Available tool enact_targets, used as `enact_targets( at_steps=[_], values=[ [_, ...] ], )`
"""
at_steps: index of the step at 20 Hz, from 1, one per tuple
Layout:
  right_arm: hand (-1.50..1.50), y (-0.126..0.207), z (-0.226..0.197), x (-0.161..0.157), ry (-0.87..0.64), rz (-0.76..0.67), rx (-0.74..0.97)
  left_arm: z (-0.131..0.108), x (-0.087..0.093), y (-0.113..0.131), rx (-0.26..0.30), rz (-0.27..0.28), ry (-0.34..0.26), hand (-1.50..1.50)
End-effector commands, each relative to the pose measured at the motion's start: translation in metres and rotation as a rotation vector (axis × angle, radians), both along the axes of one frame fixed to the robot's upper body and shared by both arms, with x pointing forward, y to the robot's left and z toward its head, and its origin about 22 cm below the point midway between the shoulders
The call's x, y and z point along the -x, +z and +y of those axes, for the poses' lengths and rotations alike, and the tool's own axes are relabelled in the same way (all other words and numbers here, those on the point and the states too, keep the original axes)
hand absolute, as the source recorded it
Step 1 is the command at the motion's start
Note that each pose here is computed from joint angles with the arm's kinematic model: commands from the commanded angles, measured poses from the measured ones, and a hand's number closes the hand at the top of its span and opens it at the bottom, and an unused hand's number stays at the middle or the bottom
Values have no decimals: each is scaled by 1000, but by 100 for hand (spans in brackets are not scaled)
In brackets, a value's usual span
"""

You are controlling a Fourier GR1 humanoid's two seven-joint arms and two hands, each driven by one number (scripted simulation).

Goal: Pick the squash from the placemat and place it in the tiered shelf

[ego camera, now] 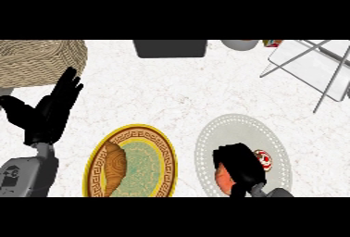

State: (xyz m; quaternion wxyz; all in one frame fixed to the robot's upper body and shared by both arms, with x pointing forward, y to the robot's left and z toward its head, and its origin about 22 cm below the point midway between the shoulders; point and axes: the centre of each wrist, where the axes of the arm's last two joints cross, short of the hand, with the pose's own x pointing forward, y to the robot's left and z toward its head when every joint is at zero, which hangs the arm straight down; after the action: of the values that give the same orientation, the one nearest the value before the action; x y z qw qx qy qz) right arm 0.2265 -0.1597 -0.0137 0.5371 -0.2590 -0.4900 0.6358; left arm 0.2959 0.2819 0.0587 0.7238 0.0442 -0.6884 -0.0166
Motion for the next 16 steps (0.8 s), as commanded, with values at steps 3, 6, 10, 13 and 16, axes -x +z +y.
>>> enact_targets(
  at_steps=[3,6,10,13,16],
  values=[
    [150,37,-18,63,277,-54,-203,5,-4,3,2,-10,17,0],
    [150,66,-37,68,235,-110,-458,9,5,2,3,7,31,0],
    [150,117,-59,76,177,-261,-623,14,4,7,-15,-8,34,0],
    [150,153,-73,84,114,-309,-686,5,2,13,-8,3,21,0],
    [150,183,-99,84,57,-379,-732,3,-3,12,-29,-17,24,0]
  ],
)
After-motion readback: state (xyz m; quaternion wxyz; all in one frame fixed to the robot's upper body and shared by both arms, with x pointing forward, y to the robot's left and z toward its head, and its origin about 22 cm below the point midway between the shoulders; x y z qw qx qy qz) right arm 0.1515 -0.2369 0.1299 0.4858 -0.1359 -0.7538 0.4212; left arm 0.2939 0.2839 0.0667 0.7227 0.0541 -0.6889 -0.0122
